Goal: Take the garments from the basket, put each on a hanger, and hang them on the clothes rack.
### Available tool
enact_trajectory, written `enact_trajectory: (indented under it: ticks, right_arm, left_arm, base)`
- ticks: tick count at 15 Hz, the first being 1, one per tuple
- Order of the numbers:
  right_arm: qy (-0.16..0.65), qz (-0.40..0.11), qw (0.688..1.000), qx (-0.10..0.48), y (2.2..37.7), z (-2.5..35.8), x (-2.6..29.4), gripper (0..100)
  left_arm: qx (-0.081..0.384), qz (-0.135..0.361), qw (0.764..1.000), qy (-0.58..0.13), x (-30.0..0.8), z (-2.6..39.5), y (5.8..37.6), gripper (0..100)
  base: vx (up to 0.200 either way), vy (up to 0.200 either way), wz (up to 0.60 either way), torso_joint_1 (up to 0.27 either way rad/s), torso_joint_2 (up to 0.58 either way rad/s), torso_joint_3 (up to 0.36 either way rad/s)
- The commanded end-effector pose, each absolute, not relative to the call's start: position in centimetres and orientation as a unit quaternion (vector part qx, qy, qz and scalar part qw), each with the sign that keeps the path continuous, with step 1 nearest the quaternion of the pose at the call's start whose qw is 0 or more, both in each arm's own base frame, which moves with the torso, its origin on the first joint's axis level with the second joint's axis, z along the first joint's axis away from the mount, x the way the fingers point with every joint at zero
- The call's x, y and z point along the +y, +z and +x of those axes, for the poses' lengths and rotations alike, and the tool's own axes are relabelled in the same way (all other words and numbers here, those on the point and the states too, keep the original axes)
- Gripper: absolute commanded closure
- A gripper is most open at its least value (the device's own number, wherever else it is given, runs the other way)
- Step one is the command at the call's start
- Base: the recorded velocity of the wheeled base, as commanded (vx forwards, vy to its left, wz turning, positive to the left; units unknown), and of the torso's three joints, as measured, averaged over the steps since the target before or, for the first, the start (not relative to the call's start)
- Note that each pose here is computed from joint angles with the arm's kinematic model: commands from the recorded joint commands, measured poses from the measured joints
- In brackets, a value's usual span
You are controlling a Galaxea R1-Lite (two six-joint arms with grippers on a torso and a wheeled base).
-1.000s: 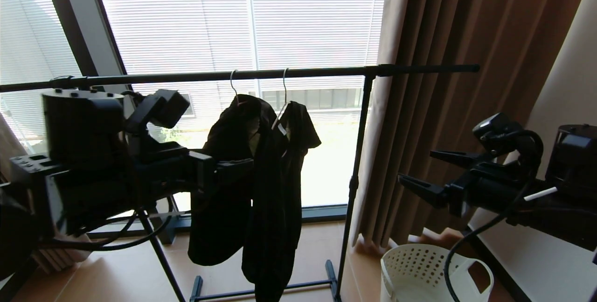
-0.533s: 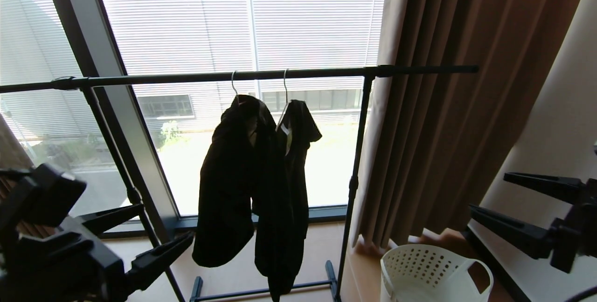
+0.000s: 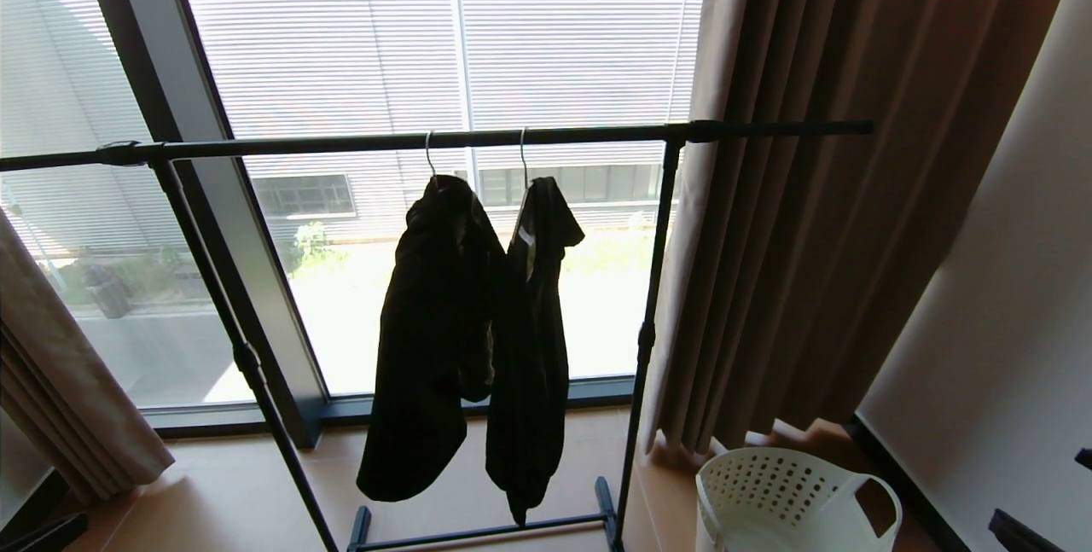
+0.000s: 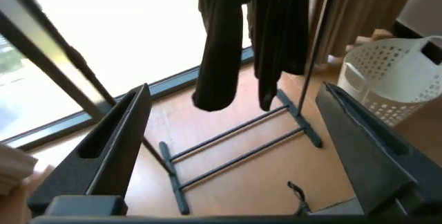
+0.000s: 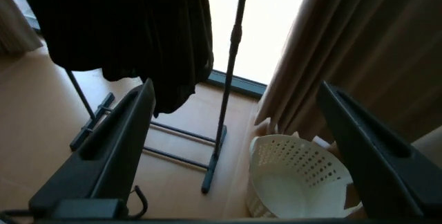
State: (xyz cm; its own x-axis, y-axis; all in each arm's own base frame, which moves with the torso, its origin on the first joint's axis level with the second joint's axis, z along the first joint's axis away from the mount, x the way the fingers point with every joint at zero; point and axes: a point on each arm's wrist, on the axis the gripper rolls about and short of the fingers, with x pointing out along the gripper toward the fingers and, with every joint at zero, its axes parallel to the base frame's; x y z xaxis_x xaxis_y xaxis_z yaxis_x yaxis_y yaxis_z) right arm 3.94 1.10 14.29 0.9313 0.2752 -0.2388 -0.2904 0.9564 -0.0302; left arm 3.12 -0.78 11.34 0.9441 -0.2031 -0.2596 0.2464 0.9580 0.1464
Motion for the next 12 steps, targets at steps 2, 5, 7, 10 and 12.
enact_trajectory:
  ticks: [2,5,7,10,12]
  right_arm:
    - [0.118,-0.024,0.989,0.083,11.7,0.3,0.1,0]
    - [0.087,-0.021,0.993,0.08,10.8,-0.4,-0.1,0]
    - [0.077,-0.02,0.994,0.077,9.8,-0.8,-0.2,0]
    - [0.071,-0.019,0.994,0.079,8.5,-1.4,-0.2,0]
    - [0.062,-0.019,0.995,0.072,8.4,-1.5,-0.2,0]
  left_arm:
    - [0.061,0.078,0.994,-0.043,0.1,0.6,10.6,0]
    - [0.053,0.076,0.995,-0.023,0.2,0.1,10.3,0]
    - [0.059,0.076,0.995,-0.019,0.3,-0.3,9.3,0]
    - [0.047,0.076,0.996,0.01,0.3,-1.0,8.5,0]
    - [0.049,0.076,0.996,0.01,0.3,-1.2,8.2,0]
  base:
    - [0.0,0.0,0.0,0.0,0.0,0.0]
    - [0.0,0.0,0.0,0.0,0.0,0.0]
    - [0.0,0.0,0.0,0.0,0.0,0.0]
    - [0.0,0.0,0.0,0.0,0.0,0.0]
    - [0.0,0.0,0.0,0.0,0.0,0.0]
